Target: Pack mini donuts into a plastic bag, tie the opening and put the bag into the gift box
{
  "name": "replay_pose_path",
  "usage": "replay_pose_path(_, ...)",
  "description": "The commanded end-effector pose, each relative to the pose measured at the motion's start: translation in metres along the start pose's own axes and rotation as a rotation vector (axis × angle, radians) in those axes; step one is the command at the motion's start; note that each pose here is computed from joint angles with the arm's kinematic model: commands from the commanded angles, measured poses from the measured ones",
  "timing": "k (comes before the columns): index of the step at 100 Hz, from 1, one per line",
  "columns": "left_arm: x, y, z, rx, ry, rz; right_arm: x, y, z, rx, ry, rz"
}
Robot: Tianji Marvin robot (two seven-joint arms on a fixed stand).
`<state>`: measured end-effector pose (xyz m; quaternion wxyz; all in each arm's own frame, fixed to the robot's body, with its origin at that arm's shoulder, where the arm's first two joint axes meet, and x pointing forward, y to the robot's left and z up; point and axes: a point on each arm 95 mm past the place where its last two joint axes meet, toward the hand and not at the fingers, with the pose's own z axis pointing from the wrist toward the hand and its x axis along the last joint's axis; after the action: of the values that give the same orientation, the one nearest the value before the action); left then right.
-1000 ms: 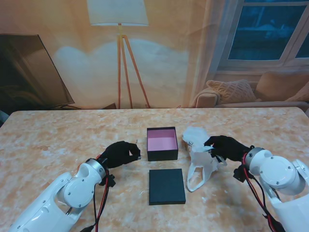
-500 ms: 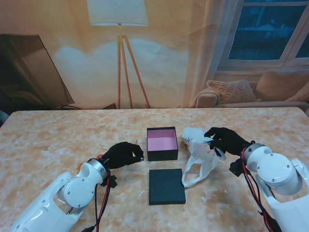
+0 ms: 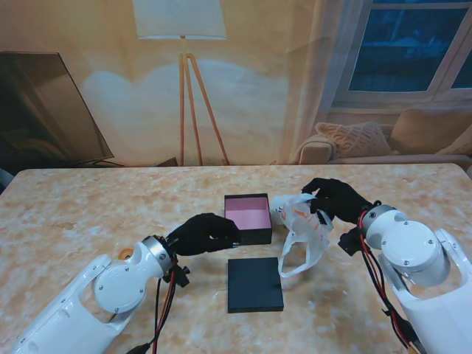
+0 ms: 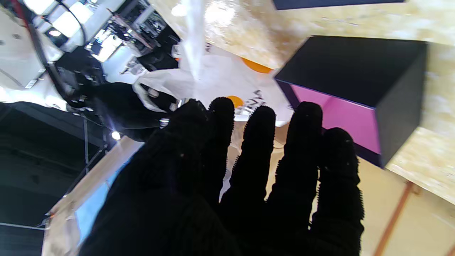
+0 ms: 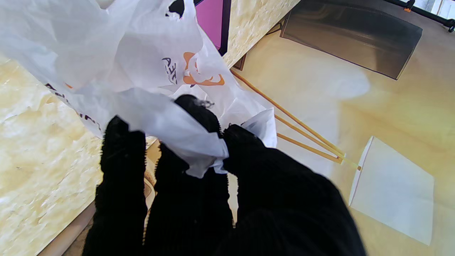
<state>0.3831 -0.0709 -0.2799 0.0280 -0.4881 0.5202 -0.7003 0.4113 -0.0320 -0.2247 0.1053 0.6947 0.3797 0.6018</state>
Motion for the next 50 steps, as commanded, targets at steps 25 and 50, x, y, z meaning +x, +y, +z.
replay_pose_path(25, 0.055, 0.006, 0.026, -0.072, 0.194, -0.129, 0.006, -0.006, 0.003, 0.012, 0.005, 0.013)
replay_pose_path(50, 0.082, 0.023, 0.052, -0.175, 0.272, -0.265, 0.003, -0.005, 0.0, 0.016, 0.011, 0.016)
